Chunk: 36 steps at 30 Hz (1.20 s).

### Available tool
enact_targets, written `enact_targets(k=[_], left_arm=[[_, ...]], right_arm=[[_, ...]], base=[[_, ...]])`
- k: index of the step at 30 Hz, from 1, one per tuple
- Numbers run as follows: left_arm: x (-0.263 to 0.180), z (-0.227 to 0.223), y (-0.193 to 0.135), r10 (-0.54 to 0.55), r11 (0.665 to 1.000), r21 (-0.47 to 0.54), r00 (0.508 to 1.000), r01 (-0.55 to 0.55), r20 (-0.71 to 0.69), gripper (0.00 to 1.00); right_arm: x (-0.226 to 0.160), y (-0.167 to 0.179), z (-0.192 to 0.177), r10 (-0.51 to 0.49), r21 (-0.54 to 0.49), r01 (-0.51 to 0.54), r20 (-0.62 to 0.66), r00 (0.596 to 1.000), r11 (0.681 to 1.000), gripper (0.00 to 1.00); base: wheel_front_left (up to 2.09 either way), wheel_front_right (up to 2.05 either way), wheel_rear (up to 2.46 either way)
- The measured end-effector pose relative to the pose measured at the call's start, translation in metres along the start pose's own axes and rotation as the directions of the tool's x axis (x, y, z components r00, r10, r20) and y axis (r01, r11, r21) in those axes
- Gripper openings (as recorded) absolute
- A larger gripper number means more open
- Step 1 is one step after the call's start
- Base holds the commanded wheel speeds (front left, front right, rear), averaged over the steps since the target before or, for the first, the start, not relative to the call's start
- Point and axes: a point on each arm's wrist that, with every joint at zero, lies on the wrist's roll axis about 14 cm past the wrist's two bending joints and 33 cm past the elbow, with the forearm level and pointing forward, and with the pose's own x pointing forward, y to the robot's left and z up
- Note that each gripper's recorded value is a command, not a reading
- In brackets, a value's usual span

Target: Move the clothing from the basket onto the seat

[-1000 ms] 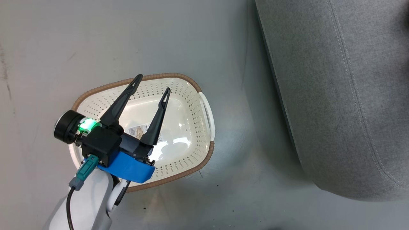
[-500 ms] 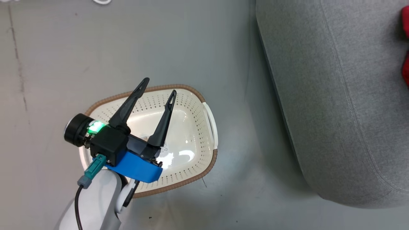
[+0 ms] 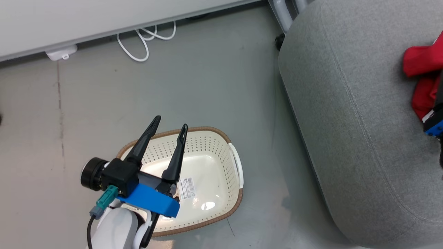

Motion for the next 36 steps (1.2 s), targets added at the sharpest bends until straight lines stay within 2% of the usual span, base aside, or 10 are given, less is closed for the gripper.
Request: enact_targets(k=[12,24,36], left_arm=[[-0.062,0.028,0.016,0.184,0.983,-0.01,0.982,-0.183,0.052,1.0],[-0.123,0.039,0.044,0.369,0.929,-0.024,0.924,-0.369,0.095,1.0],[-0.152,0.037,0.061,0.456,0.89,-0.029,0.885,-0.456,0.093,1.0]], right_arm=[[-0.059,0.058,-0.003,0.192,-0.002,-0.192,0.056,0.98,0.981,1.0],[-0.13,0.134,-0.008,0.4,-0.002,-0.403,0.127,0.908,0.915,1.0],[-0.172,0.159,-0.005,0.481,-0.027,-0.483,0.141,0.865,0.875,1.0]], base=[[0.0,0.0,0.0],[0.0,0.0,0.0],[0.0,0.0,0.0]])
